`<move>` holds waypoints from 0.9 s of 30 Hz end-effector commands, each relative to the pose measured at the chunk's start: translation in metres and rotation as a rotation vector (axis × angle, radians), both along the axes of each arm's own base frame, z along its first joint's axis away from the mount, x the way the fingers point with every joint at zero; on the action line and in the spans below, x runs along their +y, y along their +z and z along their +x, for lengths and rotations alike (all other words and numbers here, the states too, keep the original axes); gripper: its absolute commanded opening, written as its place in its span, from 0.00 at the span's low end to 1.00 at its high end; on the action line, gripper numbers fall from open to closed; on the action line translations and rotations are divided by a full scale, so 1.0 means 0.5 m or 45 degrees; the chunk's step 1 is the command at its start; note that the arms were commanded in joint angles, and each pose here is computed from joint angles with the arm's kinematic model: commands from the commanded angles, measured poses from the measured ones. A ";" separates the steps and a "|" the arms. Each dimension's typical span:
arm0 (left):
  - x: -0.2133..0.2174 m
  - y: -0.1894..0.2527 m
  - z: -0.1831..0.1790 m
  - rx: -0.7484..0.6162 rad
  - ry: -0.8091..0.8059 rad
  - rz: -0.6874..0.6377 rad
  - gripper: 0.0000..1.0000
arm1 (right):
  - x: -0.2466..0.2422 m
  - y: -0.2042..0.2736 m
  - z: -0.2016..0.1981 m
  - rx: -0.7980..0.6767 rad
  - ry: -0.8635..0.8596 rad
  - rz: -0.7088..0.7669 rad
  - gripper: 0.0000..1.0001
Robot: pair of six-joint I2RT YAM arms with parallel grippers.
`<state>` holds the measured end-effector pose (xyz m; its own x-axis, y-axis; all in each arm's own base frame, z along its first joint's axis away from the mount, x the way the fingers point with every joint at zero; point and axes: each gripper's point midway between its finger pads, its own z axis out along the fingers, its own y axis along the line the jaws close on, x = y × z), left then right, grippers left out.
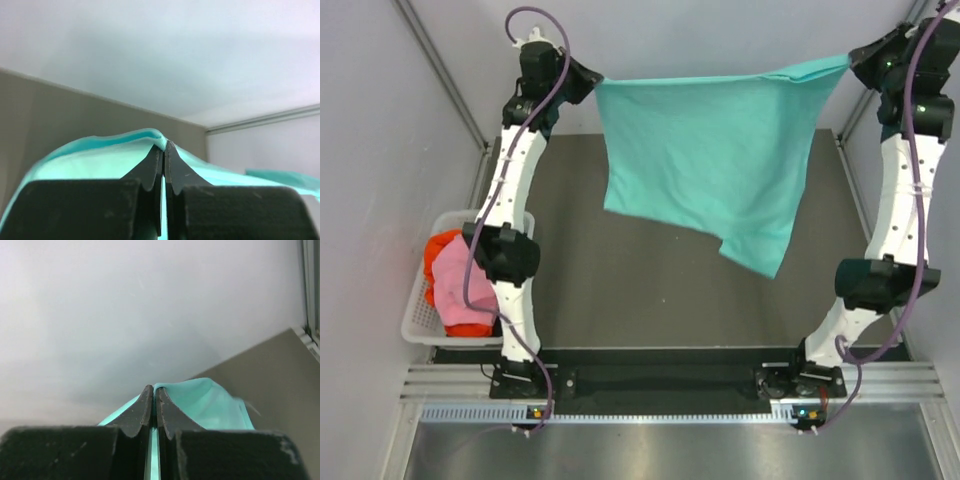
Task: Fold and stack the t-shirts
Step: Flatten the tshirt out
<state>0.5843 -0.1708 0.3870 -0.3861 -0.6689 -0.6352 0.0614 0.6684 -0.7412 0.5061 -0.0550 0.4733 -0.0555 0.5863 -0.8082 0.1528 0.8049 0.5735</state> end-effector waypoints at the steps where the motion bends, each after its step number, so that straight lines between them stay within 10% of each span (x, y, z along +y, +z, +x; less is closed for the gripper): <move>1: -0.011 0.229 -0.118 -0.328 -0.109 -0.130 0.00 | -0.010 0.189 -0.133 -0.283 -0.050 -0.093 0.00; 11: 0.040 0.032 -0.360 -0.181 -0.106 -0.041 0.00 | -0.040 -0.165 -0.345 0.165 -0.247 -0.101 0.00; 21: 0.063 -0.443 -0.557 0.415 -0.161 0.058 0.00 | 0.023 -0.627 -0.501 0.654 -0.214 0.109 0.00; 27: 0.102 -0.598 -0.650 0.628 -0.103 0.141 0.00 | 0.034 -0.745 -0.576 0.857 -0.237 0.120 0.00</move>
<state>0.2609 -0.1288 0.0890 -0.7362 -0.5649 -0.3727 -0.2396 0.7326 -0.6371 0.2115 -0.0285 0.0855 -0.4788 0.7040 -0.5245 0.6264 0.6926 0.3578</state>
